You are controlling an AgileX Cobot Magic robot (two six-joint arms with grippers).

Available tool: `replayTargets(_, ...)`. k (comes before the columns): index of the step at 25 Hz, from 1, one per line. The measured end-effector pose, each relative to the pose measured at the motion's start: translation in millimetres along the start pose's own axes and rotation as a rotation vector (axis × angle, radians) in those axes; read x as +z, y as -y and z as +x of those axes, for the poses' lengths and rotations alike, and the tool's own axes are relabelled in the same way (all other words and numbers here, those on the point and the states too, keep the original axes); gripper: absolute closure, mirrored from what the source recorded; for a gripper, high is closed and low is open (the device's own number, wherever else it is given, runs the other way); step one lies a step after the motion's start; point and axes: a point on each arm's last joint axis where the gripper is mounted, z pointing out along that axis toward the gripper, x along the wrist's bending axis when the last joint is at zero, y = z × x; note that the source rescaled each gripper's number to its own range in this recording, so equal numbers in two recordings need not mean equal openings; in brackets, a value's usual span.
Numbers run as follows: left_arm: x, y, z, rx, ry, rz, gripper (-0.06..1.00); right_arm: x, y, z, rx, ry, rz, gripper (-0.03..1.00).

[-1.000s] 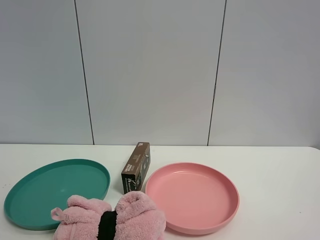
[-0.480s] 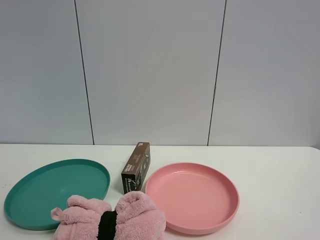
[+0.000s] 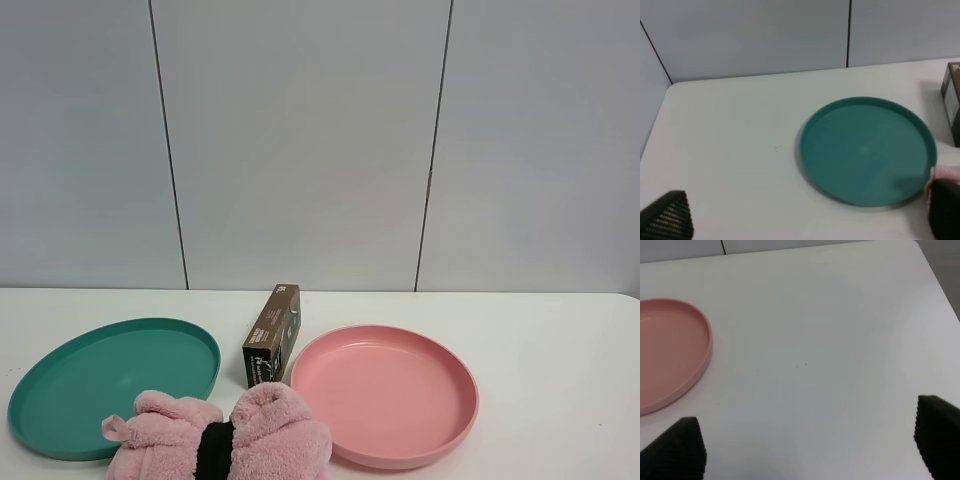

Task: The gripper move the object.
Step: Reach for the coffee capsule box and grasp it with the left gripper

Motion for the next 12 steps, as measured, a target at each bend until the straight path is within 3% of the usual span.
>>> replayTargets(4, 24.0, -17.2, -4.7, -0.039, 0.051, 0.086, 0.0, 0.0, 0.0, 0.0, 0.0, 0.0, 0.0, -0.03)
replayTargets(8, 55.5, -28.0, -13.9, -0.134, 0.148, 0.167, 0.0, 0.0, 0.0, 0.0, 0.0, 0.0, 0.0, -0.03)
replayTargets(12, 83.7, -39.2, -18.7, -0.22, 0.198, 0.177, 0.0, 0.0, 0.0, 0.0, 0.0, 0.0, 0.0, -0.03)
